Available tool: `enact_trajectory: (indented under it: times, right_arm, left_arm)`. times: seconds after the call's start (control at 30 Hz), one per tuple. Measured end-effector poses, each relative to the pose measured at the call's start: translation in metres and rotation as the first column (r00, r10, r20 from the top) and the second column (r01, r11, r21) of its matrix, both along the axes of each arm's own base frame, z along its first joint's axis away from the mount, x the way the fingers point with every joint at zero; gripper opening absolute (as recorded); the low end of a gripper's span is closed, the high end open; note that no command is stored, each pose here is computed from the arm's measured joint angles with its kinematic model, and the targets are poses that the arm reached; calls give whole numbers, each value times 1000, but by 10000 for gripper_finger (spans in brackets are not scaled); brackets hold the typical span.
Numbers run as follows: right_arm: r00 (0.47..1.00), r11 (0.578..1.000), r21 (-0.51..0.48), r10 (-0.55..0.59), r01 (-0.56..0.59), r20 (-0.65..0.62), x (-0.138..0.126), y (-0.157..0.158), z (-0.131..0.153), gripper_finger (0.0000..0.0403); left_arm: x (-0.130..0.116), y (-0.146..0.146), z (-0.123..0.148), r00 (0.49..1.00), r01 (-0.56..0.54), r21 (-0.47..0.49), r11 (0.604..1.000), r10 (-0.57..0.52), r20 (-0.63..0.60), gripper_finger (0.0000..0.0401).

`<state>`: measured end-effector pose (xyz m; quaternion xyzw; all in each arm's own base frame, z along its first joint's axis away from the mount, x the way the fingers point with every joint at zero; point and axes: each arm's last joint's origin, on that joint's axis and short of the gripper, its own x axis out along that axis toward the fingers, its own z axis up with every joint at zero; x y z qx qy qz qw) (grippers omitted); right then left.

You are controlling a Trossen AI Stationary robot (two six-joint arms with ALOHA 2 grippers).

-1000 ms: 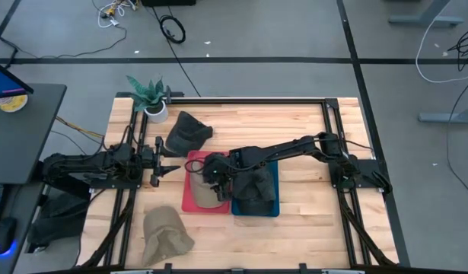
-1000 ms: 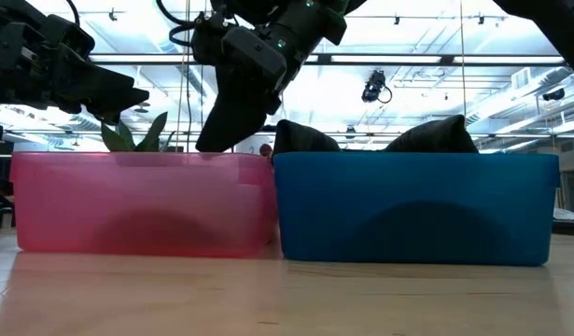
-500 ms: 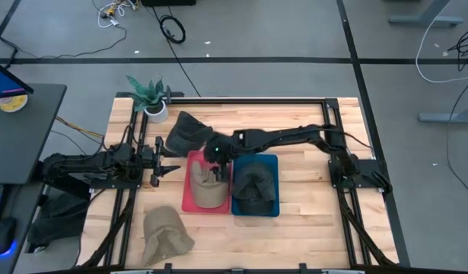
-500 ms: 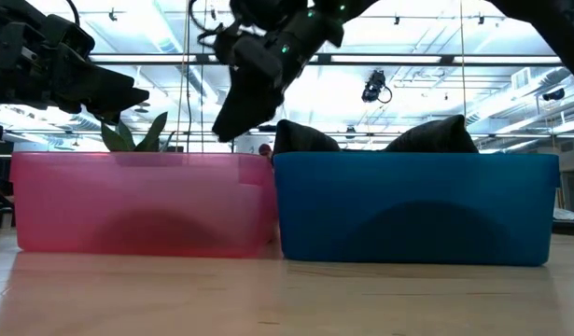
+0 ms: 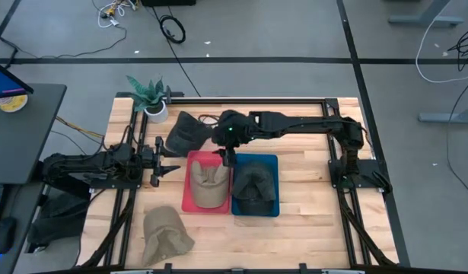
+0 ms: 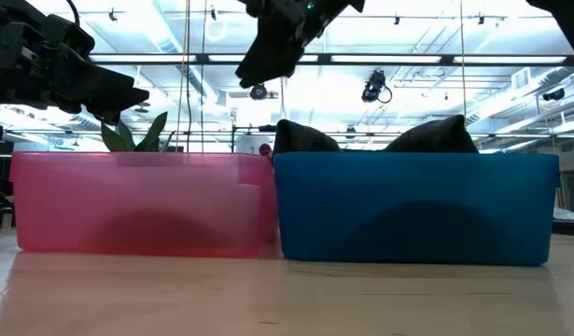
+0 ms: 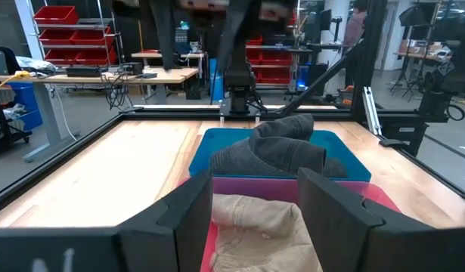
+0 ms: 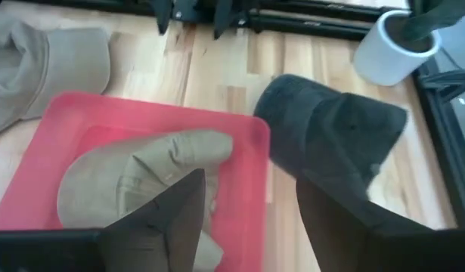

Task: Pick & Place hat
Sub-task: Put the brown cap into the red bin

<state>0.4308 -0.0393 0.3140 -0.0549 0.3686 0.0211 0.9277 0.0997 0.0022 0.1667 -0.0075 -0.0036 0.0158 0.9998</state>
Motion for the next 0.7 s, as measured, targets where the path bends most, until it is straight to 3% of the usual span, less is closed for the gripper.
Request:
enact_trajectory:
  times: [0.2, 0.37, 0.7]
  right_arm:
    - [997, 1000, -3, -18, 19, 71, -18, -5, 12, 193]
    - [981, 1000, -3, -29, 30, 194, -48, -3, 3, 177]
    - [907, 996, 65, -83, 62, 413, -148, 8, 5, 152]
  left_arm:
    - [0, 0, 0, 1000, 0, 0, 1000, 0, 0, 197]
    - [0, 0, 0, 1000, 0, 0, 1000, 0, 1, 197]
    - [-1, 0, 9, 995, 8, -81, 997, 0, 96, 197]
